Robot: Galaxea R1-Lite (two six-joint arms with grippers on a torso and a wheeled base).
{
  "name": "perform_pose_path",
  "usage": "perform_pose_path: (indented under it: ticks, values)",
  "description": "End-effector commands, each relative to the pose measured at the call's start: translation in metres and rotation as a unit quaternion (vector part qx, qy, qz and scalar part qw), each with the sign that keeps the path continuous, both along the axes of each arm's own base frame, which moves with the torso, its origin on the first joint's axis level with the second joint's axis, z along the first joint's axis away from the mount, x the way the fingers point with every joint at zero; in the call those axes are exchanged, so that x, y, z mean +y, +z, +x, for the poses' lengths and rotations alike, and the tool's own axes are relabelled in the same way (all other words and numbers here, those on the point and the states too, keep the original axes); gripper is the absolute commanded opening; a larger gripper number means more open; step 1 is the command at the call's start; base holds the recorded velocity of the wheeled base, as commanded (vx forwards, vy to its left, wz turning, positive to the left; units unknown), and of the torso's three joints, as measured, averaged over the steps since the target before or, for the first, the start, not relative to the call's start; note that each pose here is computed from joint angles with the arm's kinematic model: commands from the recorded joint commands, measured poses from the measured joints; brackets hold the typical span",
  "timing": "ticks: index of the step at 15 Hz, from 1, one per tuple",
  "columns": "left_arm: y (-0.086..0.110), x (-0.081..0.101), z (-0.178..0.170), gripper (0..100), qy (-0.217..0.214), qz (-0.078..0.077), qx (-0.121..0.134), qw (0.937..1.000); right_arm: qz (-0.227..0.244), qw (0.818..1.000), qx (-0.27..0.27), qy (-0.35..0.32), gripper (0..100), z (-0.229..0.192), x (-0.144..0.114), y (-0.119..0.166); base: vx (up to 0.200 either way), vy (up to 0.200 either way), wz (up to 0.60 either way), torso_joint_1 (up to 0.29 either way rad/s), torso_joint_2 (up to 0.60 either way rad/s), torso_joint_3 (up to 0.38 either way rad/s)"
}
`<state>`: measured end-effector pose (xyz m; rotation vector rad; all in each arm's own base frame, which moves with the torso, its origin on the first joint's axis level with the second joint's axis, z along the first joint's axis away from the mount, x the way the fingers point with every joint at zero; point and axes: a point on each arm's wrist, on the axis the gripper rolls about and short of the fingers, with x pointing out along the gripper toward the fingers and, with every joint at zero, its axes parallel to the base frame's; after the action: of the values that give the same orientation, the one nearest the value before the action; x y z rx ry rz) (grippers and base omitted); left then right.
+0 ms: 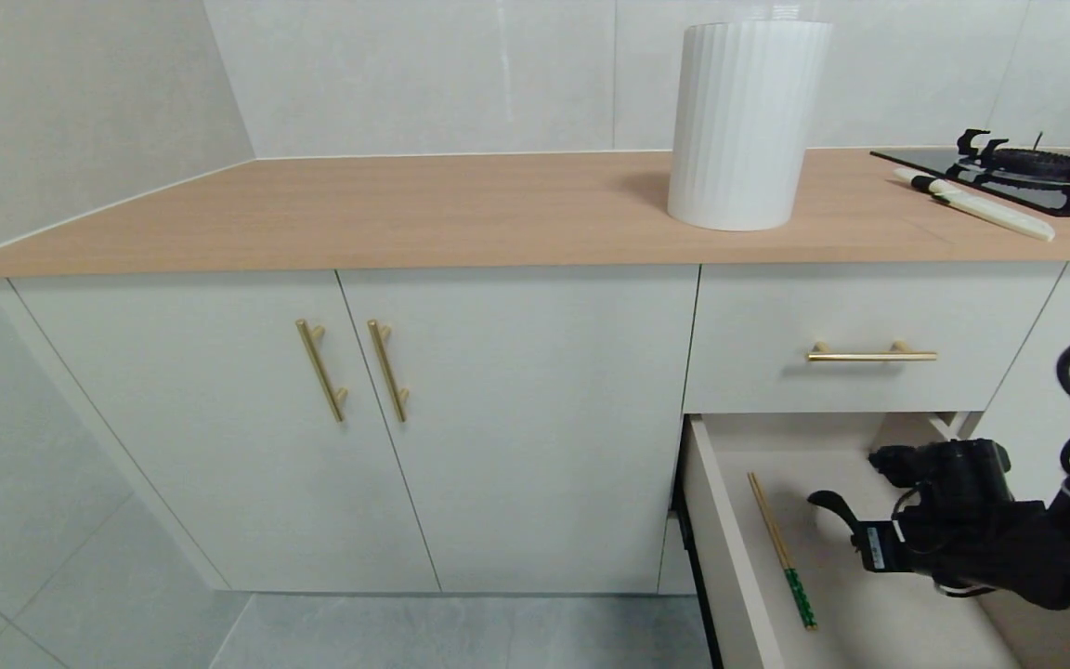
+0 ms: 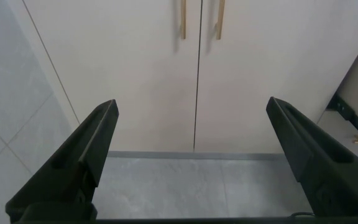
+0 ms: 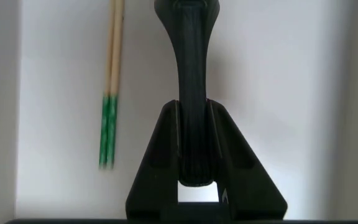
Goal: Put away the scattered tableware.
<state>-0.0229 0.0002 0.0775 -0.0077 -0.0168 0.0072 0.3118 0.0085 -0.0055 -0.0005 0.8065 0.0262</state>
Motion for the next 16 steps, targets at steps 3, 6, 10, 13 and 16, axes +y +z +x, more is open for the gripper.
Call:
perform_pose_path:
  ticks: [3,6,10,13,16]
  values:
    - [0.000,0.000,0.000,100,0.000,0.000,0.000,1.0000,-0.012,0.999,0.035,-0.007,0,0.004,0.006,-0.041,0.000,0.000,0.00,0.000,0.00,0.000]
    - [0.000,0.000,0.000,100,0.000,0.000,0.000,1.0000,-0.012,0.999,0.034,-0.009,0,0.005,0.006,-0.045,0.000,0.000,0.00,0.000,0.00,0.000]
    - [0.000,0.000,0.000,100,0.000,0.000,0.000,1.0000,-0.012,0.999,0.037,-0.010,0,0.005,0.005,-0.047,0.000,0.000,0.00,0.000,0.00,0.000]
    - [0.000,0.000,0.000,100,0.000,0.000,0.000,1.0000,-0.012,0.999,0.036,-0.010,0,0.005,0.005,-0.047,0.000,0.000,0.00,0.000,0.00,0.000]
    - [0.000,0.000,0.000,100,0.000,0.000,0.000,1.0000,-0.012,0.999,0.035,-0.010,100,0.005,0.005,-0.047,0.000,0.000,0.00,0.000,0.00,0.000]
